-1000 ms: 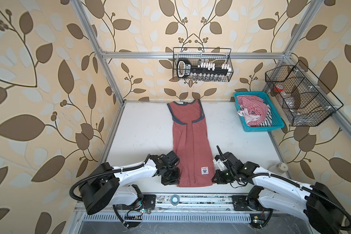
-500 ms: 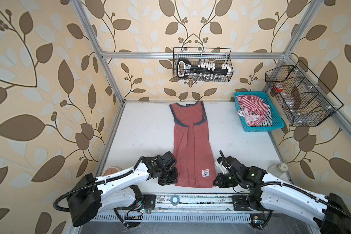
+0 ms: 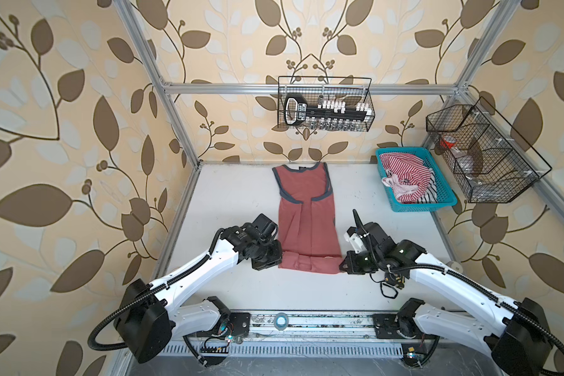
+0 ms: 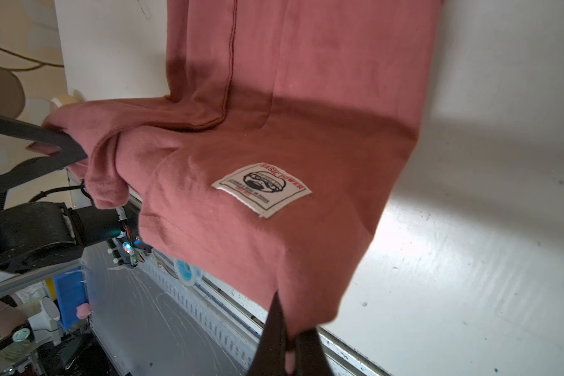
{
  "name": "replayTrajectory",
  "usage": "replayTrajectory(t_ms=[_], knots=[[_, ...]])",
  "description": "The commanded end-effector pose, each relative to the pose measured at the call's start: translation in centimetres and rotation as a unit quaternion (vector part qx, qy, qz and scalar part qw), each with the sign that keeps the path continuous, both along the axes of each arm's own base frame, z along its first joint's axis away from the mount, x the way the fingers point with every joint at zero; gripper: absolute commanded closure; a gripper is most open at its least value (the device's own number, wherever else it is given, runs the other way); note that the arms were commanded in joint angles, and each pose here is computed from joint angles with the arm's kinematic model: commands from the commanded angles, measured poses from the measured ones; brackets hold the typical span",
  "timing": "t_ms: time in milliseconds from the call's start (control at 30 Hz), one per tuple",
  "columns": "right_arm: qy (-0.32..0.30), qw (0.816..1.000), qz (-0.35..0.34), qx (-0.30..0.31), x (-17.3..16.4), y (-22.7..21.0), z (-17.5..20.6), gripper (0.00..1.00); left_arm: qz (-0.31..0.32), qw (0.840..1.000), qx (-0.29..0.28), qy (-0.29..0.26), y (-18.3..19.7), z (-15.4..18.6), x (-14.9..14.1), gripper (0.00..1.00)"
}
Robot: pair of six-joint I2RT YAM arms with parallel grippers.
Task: Fold and stack tank tops
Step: Fold the tank top at the top-center of the table.
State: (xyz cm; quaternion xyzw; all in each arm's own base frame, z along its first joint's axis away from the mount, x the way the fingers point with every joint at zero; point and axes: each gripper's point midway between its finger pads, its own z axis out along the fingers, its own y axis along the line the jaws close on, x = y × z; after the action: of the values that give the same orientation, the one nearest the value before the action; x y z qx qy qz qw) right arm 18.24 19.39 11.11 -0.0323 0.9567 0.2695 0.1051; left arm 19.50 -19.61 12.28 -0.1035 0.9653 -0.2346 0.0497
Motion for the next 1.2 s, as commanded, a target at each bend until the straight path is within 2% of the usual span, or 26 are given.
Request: replayTrajectory(t_ms=[0, 567, 967, 1167], knots=[[-0.003, 1.000, 0.024, 0.005, 1.0, 0.1, 0.9, 1.00, -0.041, 0.999, 0.005, -0.018, -0.5, 1.6, 1.7, 1.00], [-0.014, 0.999, 0.006, 0.034, 12.6, -0.5, 2.8, 1.00, -0.037, 0.999, -0.020, -0.019, 0.0, 2.6, 13.7, 1.00], [-0.007, 0.999, 0.001, 0.051, 18.0, -0.2, 2.2, 1.00, -0.033, 0.999, -0.029, -0.012, 0.5, 2.0, 19.2, 1.00], [0.000, 0.998, -0.007, 0.057, 20.2, -0.3, 1.2, 1.00, -0.034, 0.999, -0.034, 0.000, 0.5, 0.9, 20.9, 1.00]])
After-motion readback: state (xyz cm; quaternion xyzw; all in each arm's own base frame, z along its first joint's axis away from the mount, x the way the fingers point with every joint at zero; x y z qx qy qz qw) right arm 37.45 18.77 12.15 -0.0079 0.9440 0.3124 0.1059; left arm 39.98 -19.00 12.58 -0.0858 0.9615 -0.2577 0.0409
